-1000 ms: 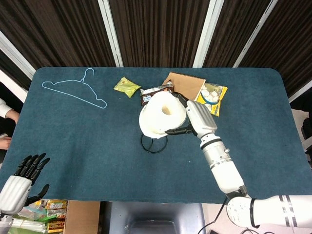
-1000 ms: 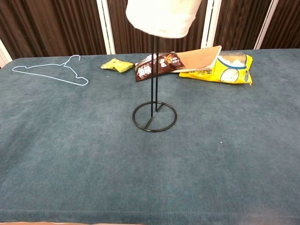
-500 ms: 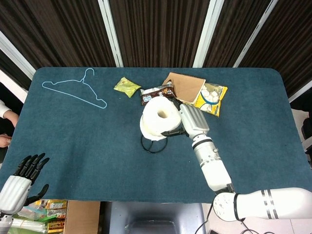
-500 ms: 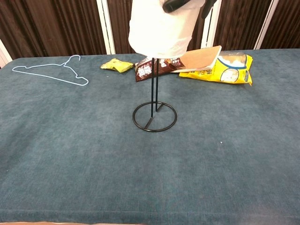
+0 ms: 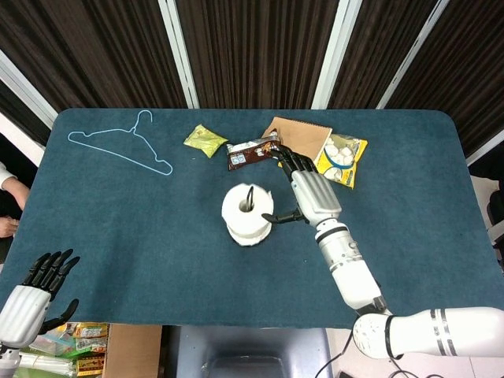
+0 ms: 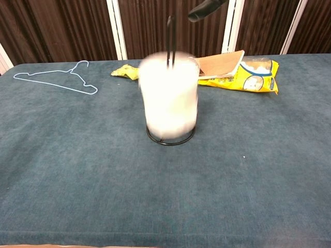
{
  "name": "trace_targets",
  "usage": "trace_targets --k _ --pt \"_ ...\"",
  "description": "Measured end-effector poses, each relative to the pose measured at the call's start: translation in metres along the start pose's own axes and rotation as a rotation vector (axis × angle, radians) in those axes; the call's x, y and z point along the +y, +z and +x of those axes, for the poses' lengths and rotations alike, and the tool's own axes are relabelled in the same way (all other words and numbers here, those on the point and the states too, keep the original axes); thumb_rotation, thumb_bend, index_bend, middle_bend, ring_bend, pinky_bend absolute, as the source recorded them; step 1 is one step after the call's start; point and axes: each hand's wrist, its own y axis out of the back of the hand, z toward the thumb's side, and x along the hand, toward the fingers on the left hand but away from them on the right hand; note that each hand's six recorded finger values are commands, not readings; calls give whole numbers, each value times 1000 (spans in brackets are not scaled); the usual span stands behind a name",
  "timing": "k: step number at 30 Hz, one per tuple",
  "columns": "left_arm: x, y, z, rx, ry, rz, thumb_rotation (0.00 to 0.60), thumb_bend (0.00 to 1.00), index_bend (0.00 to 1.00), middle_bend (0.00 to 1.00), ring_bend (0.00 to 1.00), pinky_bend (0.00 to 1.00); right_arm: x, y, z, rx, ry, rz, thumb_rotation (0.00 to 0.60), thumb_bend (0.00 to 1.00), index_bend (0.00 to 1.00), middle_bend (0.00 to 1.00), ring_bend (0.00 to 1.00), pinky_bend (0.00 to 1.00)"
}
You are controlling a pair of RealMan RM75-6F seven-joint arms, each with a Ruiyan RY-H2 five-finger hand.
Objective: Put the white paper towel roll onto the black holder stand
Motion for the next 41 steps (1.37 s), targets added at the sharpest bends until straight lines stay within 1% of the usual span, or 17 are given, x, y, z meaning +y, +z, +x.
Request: trace_targets --k 5,10,13,17,19,22,25,26,28,29,31,32,35,37,41 --pt "0 2 3 -5 2 3 600 395 0 3 0 83 6 -5 4 1 -6 14 600 199 0 0 0 105" --pt "8 6 14 -2 11 -5 600 396 0 3 0 83 12 -10 16 30 -28 62 600 199 0 0 0 34" --pt "10 6 15 -7 19 -5 600 395 0 3 0 83 17 -17 30 58 -61 110 600 199 0 0 0 0" --pt "11 9 10 -20 34 -1 600 404 0 3 0 83 19 -35 56 103 -117 203 600 199 0 0 0 0" --pt "12 12 8 -28 49 2 600 408 0 1 0 83 18 -51 77 131 -158 278 600 199 0 0 0 0" --pt "13 13 5 -36 67 5 600 407 0 0 0 83 12 -81 105 136 -208 382 600 199 0 0 0 0" --pt "14 12 3 -45 78 14 600 422 0 0 0 84 4 -121 136 113 -265 499 600 199 0 0 0 0" --pt "14 13 2 -50 80 17 600 430 0 0 0 87 -1 -140 150 88 -274 539 600 199 0 0 0 0" --pt "15 14 0 -59 88 22 600 438 0 0 0 90 -10 -169 175 28 -265 578 600 199 0 0 0 0" --pt "16 14 0 -61 92 23 600 439 0 0 0 90 -16 -187 192 -17 -249 583 600 199 0 0 0 0" --pt "17 14 0 -65 100 28 600 437 0 0 0 90 -24 -206 214 -74 -228 559 600 199 0 0 0 0" --pt "17 14 0 -67 101 30 600 438 0 0 0 90 -28 -214 225 -100 -213 531 600 199 0 0 0 0" --pt "18 14 0 -69 100 32 600 441 0 0 0 90 -35 -224 244 -130 -182 475 600 199 0 0 0 0" --pt "19 13 0 -68 97 35 600 441 0 0 0 90 -33 -226 253 -143 -196 466 600 199 0 0 0 0" --pt "21 12 0 -63 95 35 600 440 0 0 0 90 -28 -227 256 -147 -219 468 600 199 0 0 0 0"
